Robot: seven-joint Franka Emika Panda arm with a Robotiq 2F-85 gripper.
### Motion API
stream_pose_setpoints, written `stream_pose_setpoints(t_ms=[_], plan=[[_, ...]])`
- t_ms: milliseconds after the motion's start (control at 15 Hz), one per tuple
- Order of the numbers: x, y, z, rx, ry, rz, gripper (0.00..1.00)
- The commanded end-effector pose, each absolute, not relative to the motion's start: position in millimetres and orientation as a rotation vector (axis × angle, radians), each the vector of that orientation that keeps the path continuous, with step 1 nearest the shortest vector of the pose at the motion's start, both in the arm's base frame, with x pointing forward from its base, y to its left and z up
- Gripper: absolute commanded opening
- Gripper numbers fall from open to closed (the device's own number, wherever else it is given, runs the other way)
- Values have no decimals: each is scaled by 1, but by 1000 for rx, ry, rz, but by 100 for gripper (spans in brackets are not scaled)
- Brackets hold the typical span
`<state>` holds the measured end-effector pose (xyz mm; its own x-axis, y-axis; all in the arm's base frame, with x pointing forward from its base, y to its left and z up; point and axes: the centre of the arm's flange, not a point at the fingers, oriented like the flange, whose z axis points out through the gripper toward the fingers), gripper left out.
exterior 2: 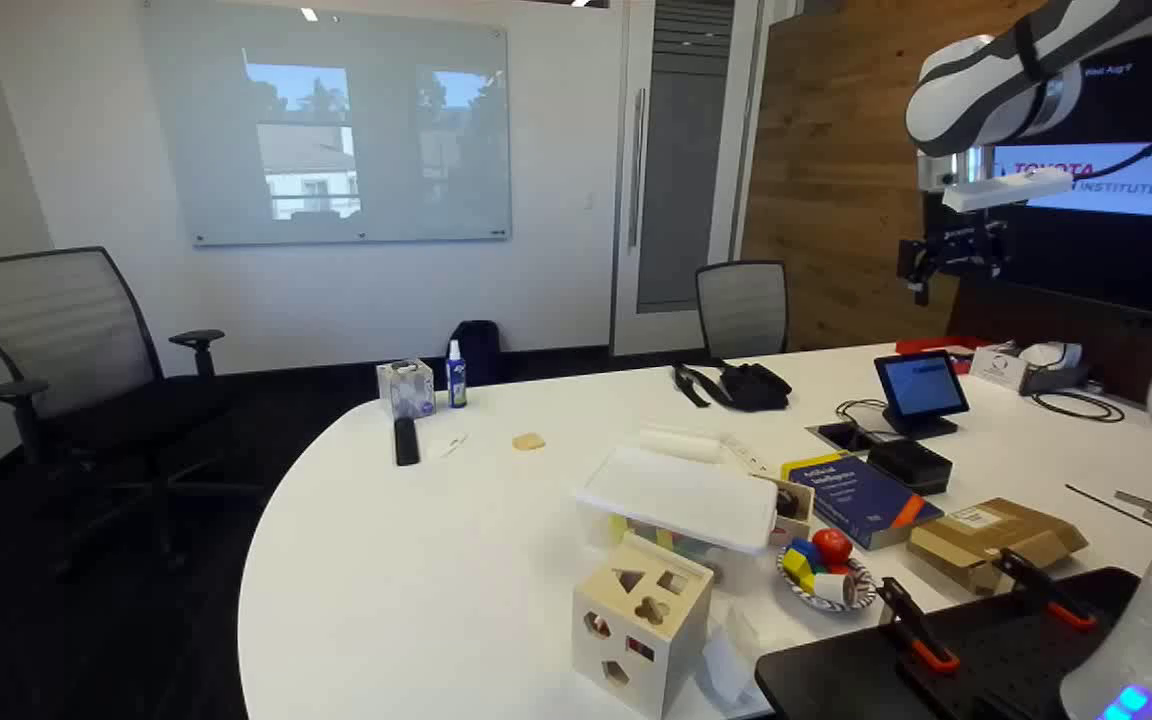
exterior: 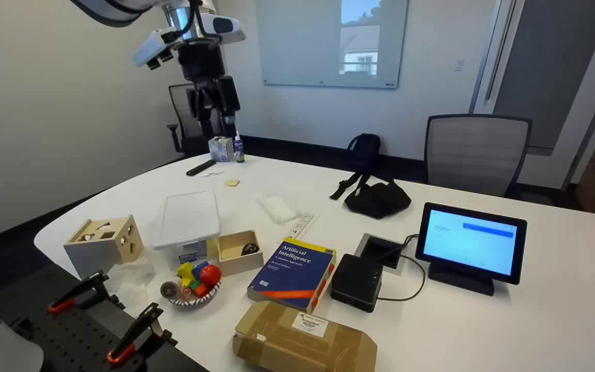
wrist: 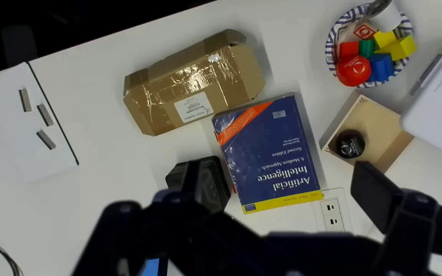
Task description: Put the orange ball in the box
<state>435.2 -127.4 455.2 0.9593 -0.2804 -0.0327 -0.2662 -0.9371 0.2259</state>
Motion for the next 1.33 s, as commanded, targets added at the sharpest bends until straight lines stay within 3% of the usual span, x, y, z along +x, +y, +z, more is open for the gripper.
stream_pose_setpoints(t_ms=[0, 533, 1267], plan=[[435, -127, 455, 2890, -408, -94, 100], [469, -98, 418, 2970, -81, -51, 100], [488, -24, 242, 3137, 187, -126, 100]])
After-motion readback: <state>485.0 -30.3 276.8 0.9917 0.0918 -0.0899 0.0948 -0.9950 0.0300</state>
